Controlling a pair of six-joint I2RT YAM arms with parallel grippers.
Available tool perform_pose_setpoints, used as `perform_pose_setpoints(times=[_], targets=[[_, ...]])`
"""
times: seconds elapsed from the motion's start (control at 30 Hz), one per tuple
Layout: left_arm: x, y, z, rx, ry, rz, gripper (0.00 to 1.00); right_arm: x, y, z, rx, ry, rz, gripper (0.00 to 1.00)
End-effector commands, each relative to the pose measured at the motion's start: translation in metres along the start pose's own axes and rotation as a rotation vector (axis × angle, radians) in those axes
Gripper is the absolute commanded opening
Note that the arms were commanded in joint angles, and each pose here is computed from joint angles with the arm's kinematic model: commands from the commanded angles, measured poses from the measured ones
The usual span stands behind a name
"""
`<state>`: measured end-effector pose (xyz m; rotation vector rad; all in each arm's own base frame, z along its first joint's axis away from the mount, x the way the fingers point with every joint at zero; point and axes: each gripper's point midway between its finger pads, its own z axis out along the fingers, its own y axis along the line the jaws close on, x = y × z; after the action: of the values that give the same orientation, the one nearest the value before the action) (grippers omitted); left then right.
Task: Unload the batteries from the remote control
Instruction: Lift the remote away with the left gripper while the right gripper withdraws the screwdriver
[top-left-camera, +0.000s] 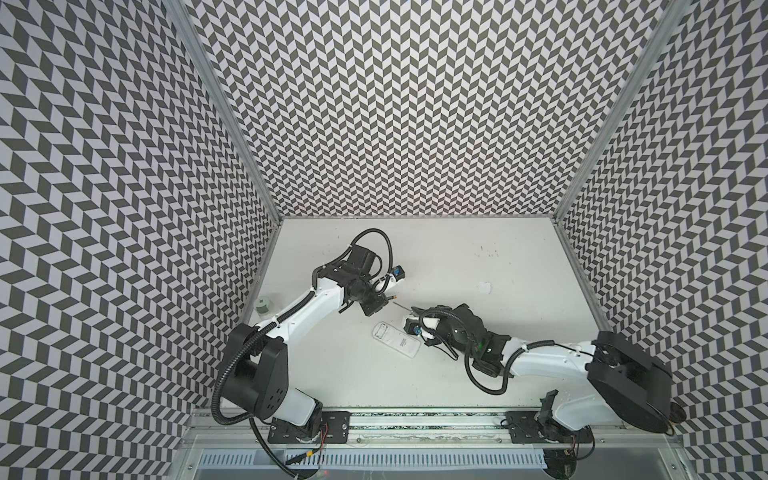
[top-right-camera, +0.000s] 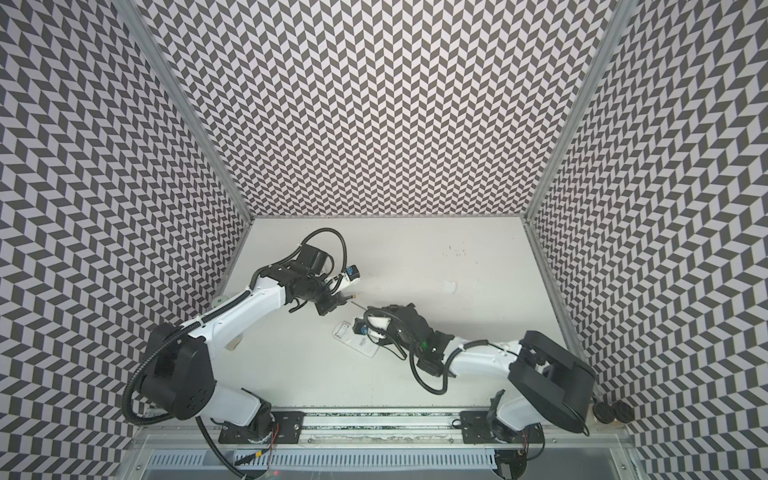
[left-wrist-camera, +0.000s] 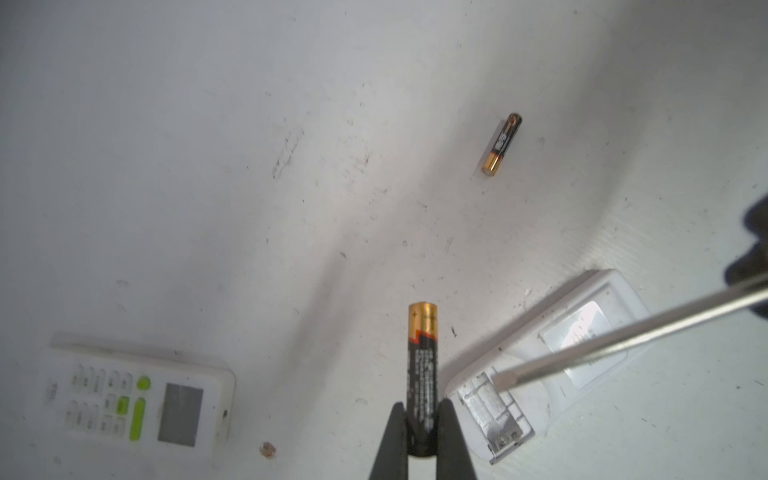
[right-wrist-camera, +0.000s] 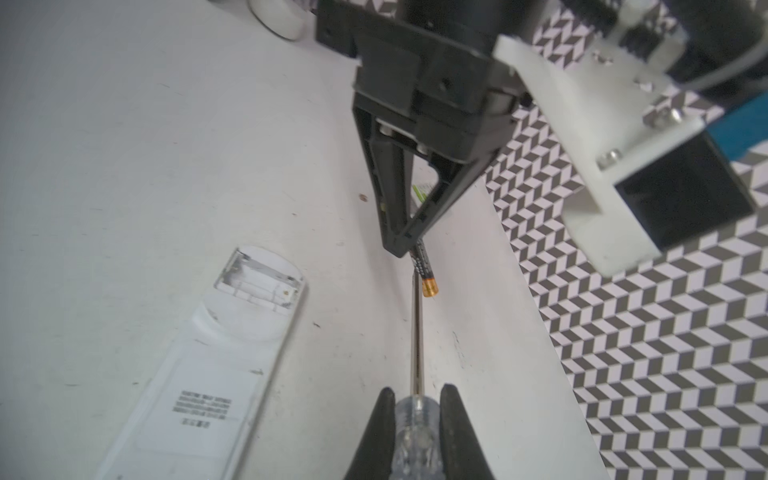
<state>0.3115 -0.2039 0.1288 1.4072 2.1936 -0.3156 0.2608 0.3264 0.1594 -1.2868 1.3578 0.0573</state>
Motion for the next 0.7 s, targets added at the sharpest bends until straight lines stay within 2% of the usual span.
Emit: perform_pose_setpoints(times=[0.0, 0.17, 0.3, 0.5, 0.67], targets=[[-0.042, 0.004, 0.007, 0.008, -0.119, 0.074, 0.0, 0.008, -0.034, -0.016, 0.118, 0.051, 0.167, 0.0], [-0.077, -0.006, 0.022, 0.032, -0.223, 0.17, 0.0, 0.009, -0.065, -0.048, 0.195, 0.009, 0.285, 0.0], [-0.09, -0.017, 0.037, 0.072, -0.264, 0.272, 0.02, 0.019, -0.084, -0.075, 0.27, 0.003, 0.375, 0.0], [-0.098, -0.025, 0.071, 0.104, -0.254, 0.324, 0.03, 0.033, -0.108, -0.11, 0.384, 0.006, 0.522, 0.0], [-0.092, -0.037, 0.094, 0.16, -0.244, 0.346, 0.06, 0.052, -0.113, -0.128, 0.48, -0.011, 0.567, 0.0]])
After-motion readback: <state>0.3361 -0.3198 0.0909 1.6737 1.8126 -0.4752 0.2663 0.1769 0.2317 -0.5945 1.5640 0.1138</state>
